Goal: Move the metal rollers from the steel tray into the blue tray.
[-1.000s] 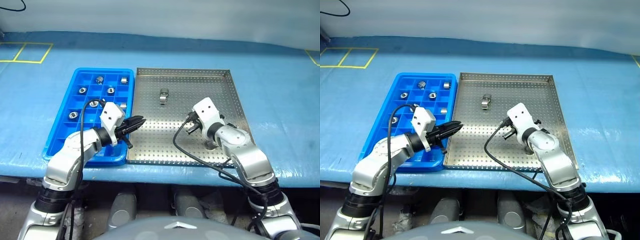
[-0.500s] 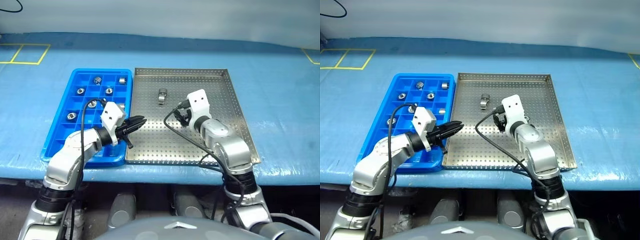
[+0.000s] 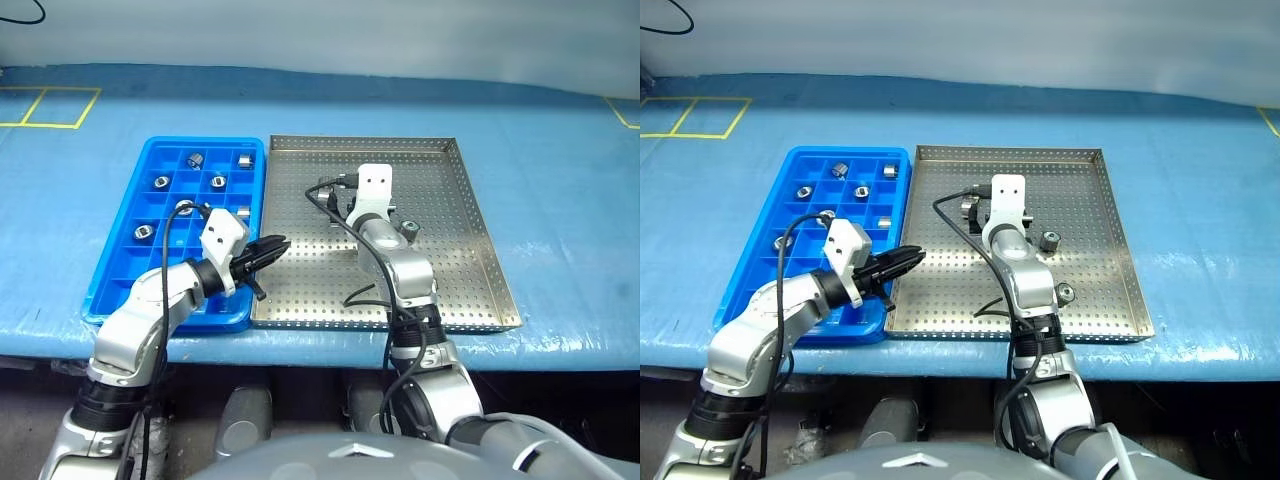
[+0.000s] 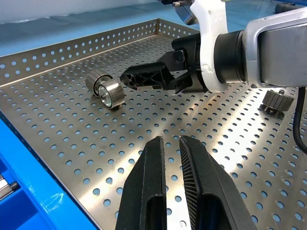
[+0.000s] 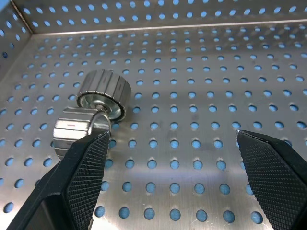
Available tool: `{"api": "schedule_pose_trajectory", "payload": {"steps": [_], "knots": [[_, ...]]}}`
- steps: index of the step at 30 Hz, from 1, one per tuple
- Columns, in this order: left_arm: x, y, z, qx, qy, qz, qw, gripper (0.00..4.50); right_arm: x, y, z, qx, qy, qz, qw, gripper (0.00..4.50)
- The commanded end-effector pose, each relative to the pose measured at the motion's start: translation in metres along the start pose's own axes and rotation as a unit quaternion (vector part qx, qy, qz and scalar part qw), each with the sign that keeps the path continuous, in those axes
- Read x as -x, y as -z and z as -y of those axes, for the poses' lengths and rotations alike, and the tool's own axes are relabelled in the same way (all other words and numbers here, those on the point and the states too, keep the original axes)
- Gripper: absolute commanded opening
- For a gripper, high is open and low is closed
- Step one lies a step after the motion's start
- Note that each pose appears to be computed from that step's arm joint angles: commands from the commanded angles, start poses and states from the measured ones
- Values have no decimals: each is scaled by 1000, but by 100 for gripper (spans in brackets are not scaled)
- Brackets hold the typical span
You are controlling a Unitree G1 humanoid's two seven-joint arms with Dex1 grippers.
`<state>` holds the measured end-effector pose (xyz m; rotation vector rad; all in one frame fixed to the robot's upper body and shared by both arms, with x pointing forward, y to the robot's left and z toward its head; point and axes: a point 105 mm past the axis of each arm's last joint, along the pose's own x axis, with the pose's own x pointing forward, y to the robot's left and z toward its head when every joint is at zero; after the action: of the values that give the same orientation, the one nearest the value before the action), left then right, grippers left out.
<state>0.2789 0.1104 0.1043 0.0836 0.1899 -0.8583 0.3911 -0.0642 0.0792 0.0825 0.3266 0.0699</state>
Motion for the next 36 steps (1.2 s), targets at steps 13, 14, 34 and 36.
{"api": "schedule_pose_trajectory", "payload": {"steps": [13, 14, 34, 36], "knots": [[7, -10, 4, -12, -13, 20, 1000, 58, 30, -77, -66, -3, -66, 189, 980, 448], [6, -10, 4, -12, -12, 19, 1000, 58, 31, -74, -73, -1, -86, 185, 979, 448], [7, -9, 9, -5, -8, 22, 1000, 58, -8, -35, -73, -60, -93, 105, 988, 448], [7, -9, 9, -5, -7, 23, 1000, 58, -10, -34, -73, -62, -89, 103, 989, 448]]}}
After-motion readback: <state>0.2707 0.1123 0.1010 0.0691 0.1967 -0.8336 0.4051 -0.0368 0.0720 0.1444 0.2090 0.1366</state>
